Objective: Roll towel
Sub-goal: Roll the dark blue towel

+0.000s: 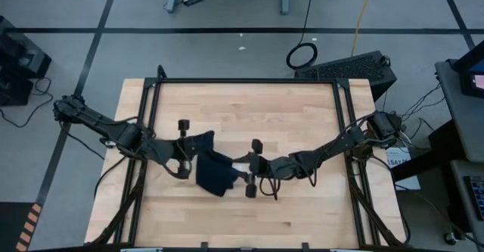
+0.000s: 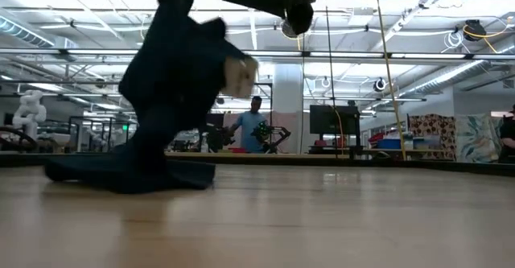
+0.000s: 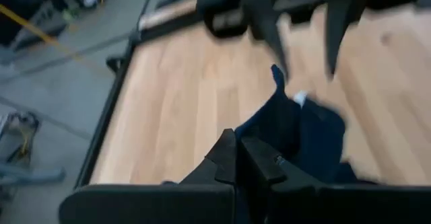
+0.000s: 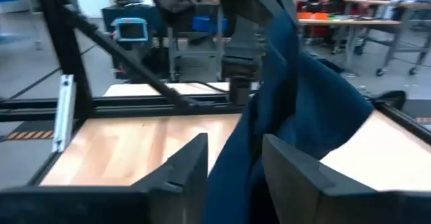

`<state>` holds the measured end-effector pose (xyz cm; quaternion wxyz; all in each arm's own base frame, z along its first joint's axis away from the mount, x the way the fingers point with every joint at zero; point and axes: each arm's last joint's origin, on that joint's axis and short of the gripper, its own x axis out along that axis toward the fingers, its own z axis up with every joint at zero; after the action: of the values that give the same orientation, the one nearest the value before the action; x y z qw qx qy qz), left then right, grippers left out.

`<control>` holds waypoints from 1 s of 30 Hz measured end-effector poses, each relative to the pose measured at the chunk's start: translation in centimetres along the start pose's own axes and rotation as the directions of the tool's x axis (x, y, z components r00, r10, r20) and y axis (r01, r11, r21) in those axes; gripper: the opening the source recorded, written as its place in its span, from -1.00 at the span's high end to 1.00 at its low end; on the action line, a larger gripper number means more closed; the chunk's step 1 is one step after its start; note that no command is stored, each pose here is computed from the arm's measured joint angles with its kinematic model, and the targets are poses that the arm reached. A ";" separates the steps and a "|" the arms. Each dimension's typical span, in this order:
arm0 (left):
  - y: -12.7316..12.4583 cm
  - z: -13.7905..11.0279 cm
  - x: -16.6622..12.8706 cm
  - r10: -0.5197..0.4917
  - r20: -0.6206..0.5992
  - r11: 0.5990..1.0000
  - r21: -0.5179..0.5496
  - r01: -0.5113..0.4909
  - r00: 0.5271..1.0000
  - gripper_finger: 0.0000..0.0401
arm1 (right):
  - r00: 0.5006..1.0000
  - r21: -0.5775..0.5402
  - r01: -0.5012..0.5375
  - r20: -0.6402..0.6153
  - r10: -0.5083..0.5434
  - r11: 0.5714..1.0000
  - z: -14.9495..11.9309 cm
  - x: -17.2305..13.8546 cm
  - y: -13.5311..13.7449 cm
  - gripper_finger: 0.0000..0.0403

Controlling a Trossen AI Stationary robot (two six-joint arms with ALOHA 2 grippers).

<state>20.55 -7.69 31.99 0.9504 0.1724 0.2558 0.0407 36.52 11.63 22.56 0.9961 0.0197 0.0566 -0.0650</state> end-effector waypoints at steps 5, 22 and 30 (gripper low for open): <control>0.2 1.3 -0.1 0.015 0.120 0.999 0.029 -0.019 0.993 0.98 | 0.999 0.004 0.007 0.034 -0.007 1.000 0.4 0.0 -0.1 0.21; 2.2 3.3 0.2 0.086 0.315 0.995 0.026 -0.100 0.945 0.98 | 0.965 -0.176 0.104 0.256 -0.056 0.979 5.0 -1.7 -0.9 0.25; 2.9 3.3 0.9 0.052 0.325 0.998 0.026 -0.063 0.944 0.97 | 0.984 -0.219 0.050 0.179 -0.010 0.975 5.7 -2.1 -2.0 0.93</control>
<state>23.00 -5.87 35.24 0.9746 0.2012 0.0916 0.0348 34.76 9.64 28.40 0.9920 -0.0986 -0.0246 -0.0748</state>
